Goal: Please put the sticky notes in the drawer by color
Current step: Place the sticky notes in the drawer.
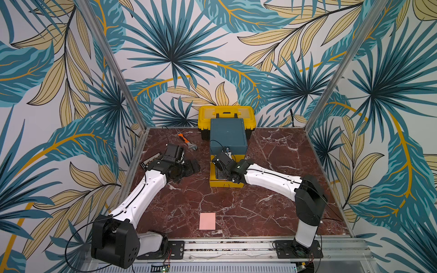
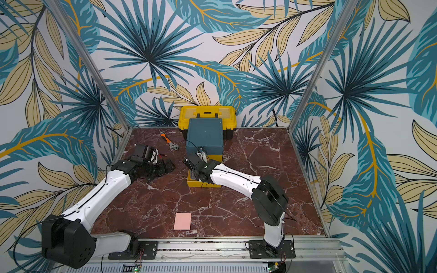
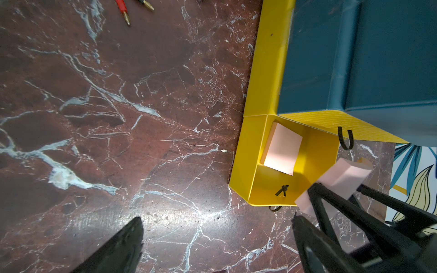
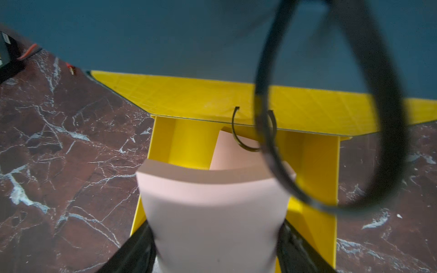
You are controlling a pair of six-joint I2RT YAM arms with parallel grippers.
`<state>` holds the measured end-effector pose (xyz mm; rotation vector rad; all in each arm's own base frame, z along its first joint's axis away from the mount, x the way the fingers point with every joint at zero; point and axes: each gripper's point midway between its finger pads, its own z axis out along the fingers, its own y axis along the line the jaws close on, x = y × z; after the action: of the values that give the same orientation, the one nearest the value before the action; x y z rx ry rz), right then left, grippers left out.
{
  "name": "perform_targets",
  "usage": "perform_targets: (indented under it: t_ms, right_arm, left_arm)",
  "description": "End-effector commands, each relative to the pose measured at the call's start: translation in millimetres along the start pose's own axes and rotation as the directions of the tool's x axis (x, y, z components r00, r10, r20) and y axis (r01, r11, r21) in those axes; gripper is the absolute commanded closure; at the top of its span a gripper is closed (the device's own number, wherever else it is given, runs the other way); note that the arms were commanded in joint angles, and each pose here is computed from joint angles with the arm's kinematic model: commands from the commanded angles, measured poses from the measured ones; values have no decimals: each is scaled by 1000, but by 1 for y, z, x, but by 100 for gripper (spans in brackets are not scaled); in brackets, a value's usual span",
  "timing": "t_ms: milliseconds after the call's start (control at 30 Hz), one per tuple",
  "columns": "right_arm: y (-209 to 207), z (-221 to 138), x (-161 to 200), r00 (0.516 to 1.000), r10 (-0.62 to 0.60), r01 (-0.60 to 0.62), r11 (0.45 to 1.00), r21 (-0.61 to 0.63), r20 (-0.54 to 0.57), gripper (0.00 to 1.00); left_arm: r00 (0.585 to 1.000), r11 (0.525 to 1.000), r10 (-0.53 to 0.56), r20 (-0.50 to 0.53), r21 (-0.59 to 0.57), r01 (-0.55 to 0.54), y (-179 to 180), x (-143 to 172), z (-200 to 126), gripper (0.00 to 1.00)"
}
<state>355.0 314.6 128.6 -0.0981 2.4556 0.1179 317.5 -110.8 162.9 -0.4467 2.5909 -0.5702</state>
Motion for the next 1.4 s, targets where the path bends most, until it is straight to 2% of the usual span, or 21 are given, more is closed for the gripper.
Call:
perform_targets:
  t_ms: [0, 567, 733, 1067, 1367]
  right_arm:
    - [-1, 13, 4, 1000, -3, 3, 1000, 2, -2, 25]
    - [-6, 53, 18, 998, 8, -7, 1000, 22, -69, 25]
    - [-6, 58, 23, 996, 20, -19, 1000, 21, -89, 22]
    - [-11, 44, 9, 998, 20, -18, 999, 35, -52, 10]
    - [-14, 11, -18, 999, 39, -39, 999, 19, 11, 9]
  left_arm:
    - [1000, 1000, -4, 25, 0, 4, -4, -11, -6, 0]
    - [1000, 1000, -19, 23, -8, 19, 1, -12, 1, 0]
    - [1000, 1000, -21, 10, -2, 21, 0, -12, 3, 0]
    - [1000, 1000, -26, 9, 2, 26, 1, -10, 4, 0]
    - [999, 1000, -28, 16, 5, 28, 2, -8, 3, 0]
